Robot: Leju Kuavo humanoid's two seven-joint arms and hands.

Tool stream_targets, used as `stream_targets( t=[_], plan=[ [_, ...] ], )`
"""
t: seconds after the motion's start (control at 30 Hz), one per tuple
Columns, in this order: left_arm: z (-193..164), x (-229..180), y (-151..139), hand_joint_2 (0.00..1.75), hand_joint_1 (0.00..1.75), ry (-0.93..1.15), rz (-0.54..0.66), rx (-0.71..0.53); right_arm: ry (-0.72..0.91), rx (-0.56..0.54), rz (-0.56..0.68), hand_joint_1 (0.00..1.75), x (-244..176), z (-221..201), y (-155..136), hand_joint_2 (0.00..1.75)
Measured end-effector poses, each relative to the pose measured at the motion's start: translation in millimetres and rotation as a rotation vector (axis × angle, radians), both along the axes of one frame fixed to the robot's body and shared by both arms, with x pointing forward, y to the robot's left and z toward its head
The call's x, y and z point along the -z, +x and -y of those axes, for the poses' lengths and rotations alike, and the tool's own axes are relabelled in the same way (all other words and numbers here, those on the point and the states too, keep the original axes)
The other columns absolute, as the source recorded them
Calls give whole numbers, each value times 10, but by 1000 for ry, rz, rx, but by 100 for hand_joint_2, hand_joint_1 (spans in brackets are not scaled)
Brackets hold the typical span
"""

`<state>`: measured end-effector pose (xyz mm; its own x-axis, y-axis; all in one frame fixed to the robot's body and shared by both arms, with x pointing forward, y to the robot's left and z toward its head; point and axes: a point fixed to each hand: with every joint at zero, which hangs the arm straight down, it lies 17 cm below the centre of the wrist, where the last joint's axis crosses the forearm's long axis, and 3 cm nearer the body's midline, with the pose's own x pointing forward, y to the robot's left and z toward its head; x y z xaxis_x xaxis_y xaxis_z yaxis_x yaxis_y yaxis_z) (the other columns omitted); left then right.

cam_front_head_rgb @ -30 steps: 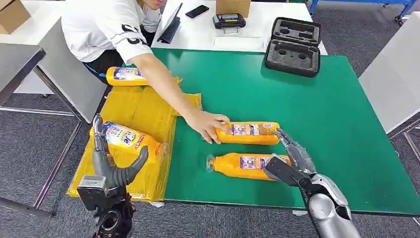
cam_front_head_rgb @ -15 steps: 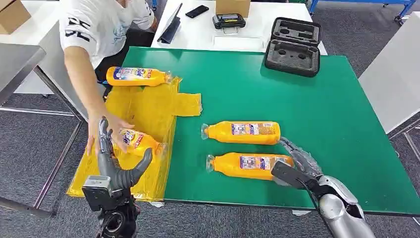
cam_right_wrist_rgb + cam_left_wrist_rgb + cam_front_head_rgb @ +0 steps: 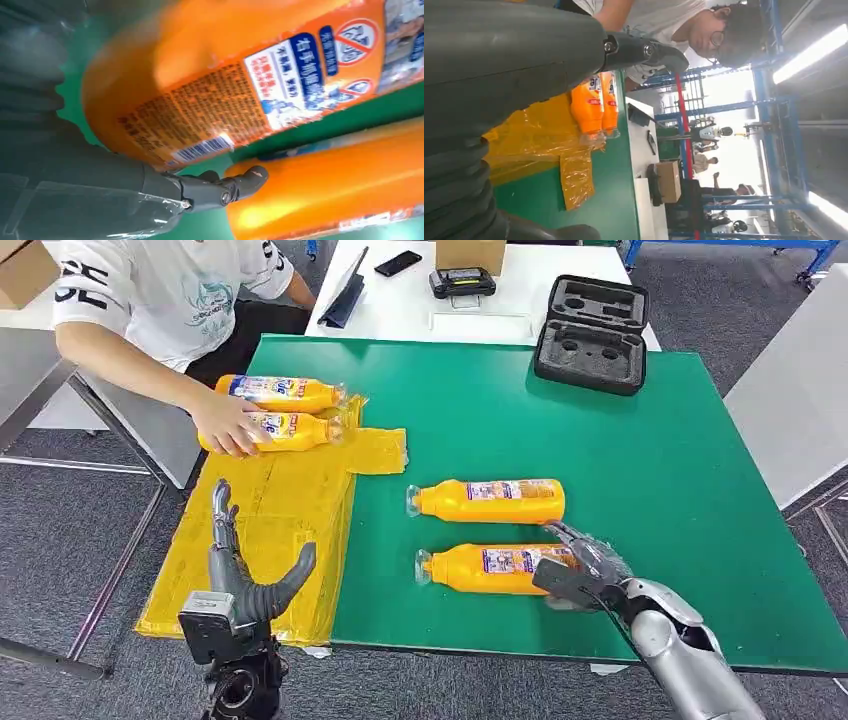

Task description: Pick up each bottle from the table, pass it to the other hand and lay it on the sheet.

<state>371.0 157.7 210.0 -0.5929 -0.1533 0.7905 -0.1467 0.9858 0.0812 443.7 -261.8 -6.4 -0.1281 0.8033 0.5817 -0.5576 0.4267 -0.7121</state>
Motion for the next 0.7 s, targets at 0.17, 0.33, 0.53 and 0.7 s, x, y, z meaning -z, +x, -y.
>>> stream_targets(
  t=[0.17,0.33,0.53,0.7],
  plan=[
    [-7,30,5,175,0,5,-7,-8,-40,-43,-19,0,-14,-56,119,175],
    [-8,42,4,175,0,6,-7,-10,-75,-82,-32,0,-49,-106,251,175],
    [-11,57,7,175,0,-6,-13,-3,-111,-136,-79,0,-64,-160,335,175],
    [-3,66,19,175,0,-9,-21,7,-118,-156,-90,86,-153,-164,436,175]
  ],
)
